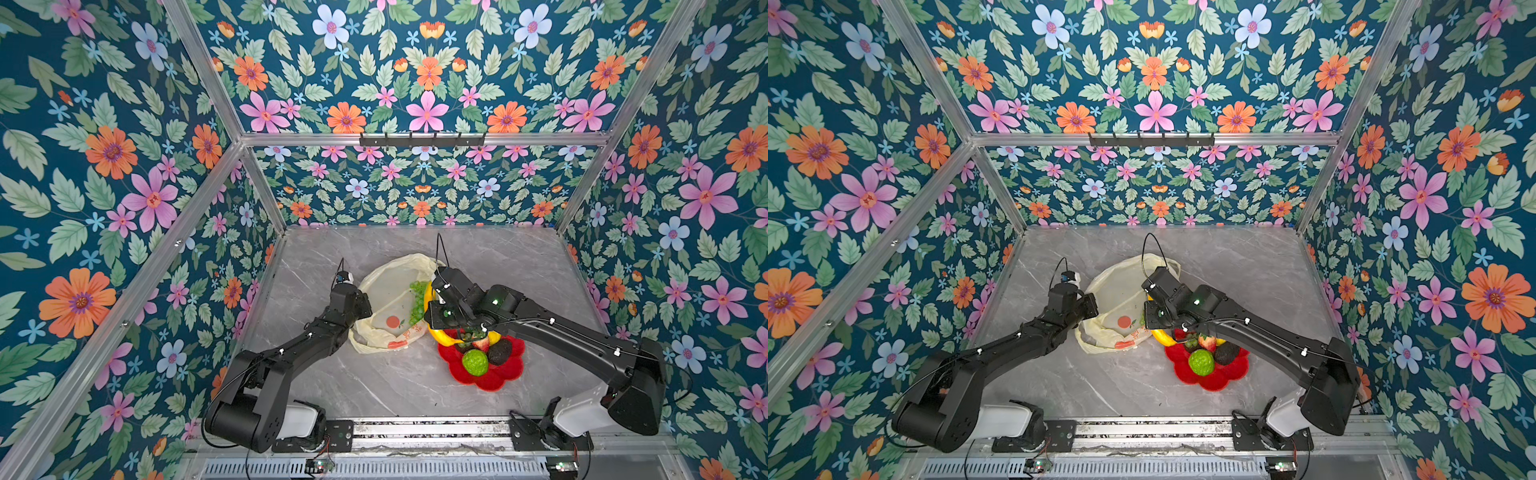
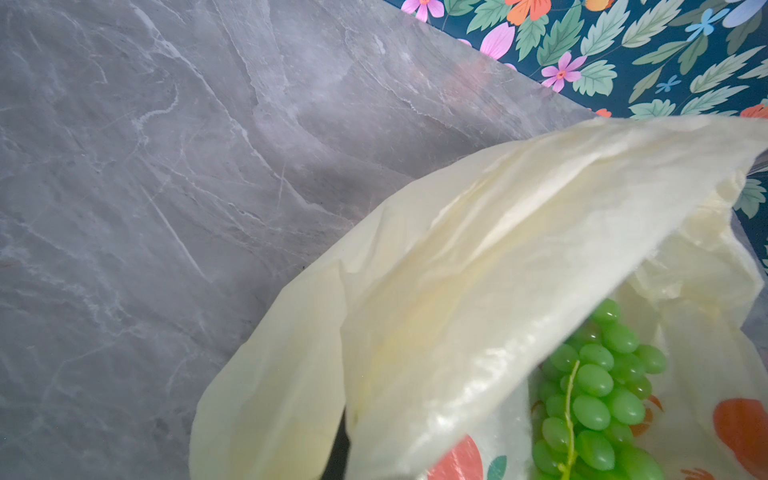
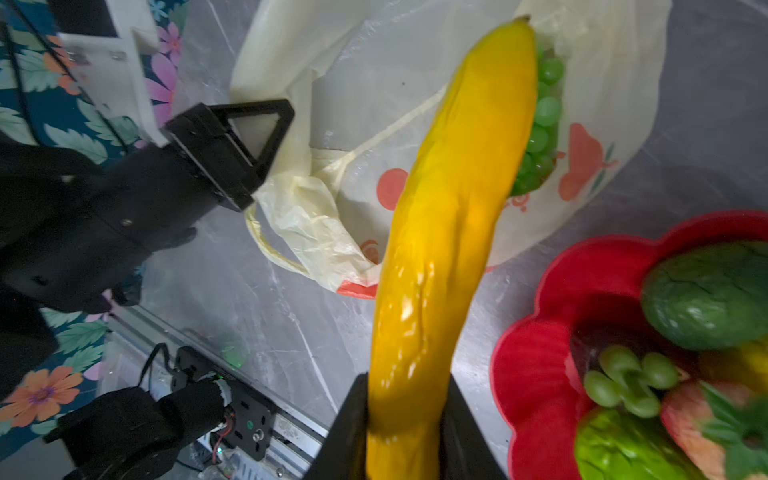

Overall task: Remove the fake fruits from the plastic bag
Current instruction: 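Lift the yellow banana out and carry it over the red plate, then lower the yellow banana into the plate and open the right gripper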

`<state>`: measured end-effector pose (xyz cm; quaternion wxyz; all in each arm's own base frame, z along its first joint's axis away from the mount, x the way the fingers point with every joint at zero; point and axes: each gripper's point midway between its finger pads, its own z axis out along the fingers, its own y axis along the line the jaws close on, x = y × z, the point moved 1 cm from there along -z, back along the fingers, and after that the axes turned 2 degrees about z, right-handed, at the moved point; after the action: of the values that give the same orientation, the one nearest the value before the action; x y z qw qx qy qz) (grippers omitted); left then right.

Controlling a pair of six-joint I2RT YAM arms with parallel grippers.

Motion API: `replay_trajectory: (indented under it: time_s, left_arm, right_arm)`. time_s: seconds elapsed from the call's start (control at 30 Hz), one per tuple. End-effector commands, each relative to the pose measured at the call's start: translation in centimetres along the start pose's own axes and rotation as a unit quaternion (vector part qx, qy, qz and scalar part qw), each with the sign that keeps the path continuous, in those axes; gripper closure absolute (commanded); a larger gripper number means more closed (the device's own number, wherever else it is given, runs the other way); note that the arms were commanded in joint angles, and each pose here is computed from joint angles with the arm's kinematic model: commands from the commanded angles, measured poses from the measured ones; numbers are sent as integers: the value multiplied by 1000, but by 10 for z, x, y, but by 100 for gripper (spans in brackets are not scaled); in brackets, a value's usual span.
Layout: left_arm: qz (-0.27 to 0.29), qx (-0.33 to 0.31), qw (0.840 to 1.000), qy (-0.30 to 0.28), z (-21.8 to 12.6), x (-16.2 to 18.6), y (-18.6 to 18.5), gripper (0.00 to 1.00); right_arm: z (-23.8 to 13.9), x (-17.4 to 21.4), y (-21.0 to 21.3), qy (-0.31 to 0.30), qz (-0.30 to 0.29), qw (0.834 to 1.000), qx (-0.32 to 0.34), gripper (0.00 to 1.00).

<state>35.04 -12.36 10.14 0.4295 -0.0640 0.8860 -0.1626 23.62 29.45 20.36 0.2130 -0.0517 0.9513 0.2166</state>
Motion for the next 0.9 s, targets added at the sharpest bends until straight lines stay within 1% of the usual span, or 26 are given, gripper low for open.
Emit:
replay_trajectory:
  time_s: [0.0, 0.2, 0.4, 0.63, 0.87]
  left_arm:
    - [8, -4, 1000, -4, 0, -4, 0, 100]
    - [8, -2, 1000, -7, -2, -5, -1, 100]
    - [8, -3, 1000, -6, -1, -5, -1, 100]
    - [10, -11, 1000, -9, -2, -6, 2, 100]
    - [10, -8, 1000, -15, -6, -9, 1, 100]
  right_arm:
    - [-2, 9, -21, 2, 30, 999, 39, 74]
    - [-1, 26, -41, 20, 50, 996, 72, 74]
    - [-5, 37, -58, 25, 69, 993, 97, 74]
    - [-6, 48, -73, 43, 77, 987, 134, 74]
    - [-3, 53, -84, 47, 76, 983, 158, 74]
